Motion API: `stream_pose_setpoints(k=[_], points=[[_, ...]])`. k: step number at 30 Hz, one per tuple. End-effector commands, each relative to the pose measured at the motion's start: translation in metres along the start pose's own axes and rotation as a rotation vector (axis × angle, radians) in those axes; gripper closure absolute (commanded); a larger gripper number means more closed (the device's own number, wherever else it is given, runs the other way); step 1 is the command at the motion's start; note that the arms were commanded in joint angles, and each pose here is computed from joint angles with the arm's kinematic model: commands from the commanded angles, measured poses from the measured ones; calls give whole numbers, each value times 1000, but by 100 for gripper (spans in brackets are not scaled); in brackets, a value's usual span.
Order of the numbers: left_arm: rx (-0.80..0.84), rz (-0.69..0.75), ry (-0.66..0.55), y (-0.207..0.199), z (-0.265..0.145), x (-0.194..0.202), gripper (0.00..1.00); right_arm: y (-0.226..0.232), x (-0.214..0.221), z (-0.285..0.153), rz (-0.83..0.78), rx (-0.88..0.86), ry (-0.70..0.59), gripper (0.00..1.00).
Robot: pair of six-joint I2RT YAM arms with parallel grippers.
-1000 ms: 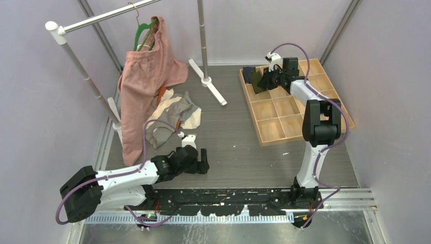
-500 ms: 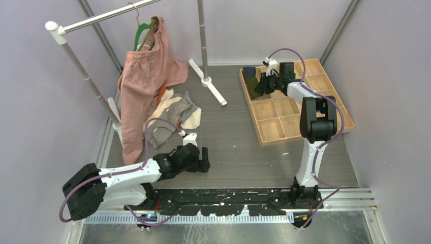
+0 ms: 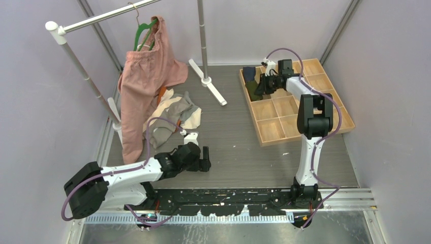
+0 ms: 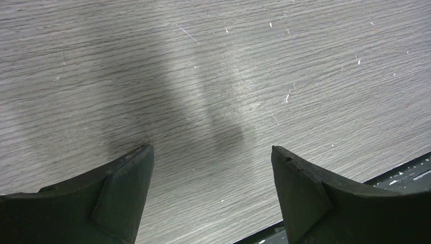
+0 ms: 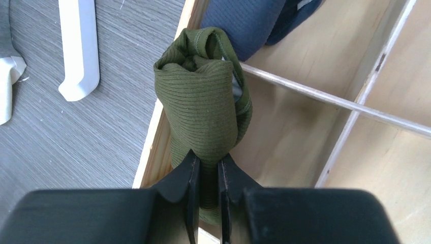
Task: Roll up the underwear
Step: Place the underwear in the storage box.
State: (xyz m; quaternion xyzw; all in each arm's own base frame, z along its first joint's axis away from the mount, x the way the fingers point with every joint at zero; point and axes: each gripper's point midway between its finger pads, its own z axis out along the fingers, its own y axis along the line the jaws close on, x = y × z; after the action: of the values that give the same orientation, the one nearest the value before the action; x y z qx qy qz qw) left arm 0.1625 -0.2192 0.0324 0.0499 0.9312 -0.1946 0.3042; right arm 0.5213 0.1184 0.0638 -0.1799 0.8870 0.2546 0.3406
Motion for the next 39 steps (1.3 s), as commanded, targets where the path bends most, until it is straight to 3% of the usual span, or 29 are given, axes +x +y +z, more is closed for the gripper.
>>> stream_pose_setpoints(k=[1, 11, 30, 34, 39], points=[[13, -4, 16, -5, -1, 0, 14, 8, -4, 1, 24, -32, 55, 85], [7, -8, 15, -2, -1, 1, 14, -3, -3, 3, 54, 28, 84, 61], [-7, -4, -14, -1, -4, -7, 13, -2, -79, -70, -68, 252, -119, 34], [-29, 11, -52, 2, -7, -19, 9, -3, -98, -97, -52, 346, -197, 30], [-87, 12, -142, 11, -18, -48, 0, 10, -128, -139, 102, 397, -411, 29]])
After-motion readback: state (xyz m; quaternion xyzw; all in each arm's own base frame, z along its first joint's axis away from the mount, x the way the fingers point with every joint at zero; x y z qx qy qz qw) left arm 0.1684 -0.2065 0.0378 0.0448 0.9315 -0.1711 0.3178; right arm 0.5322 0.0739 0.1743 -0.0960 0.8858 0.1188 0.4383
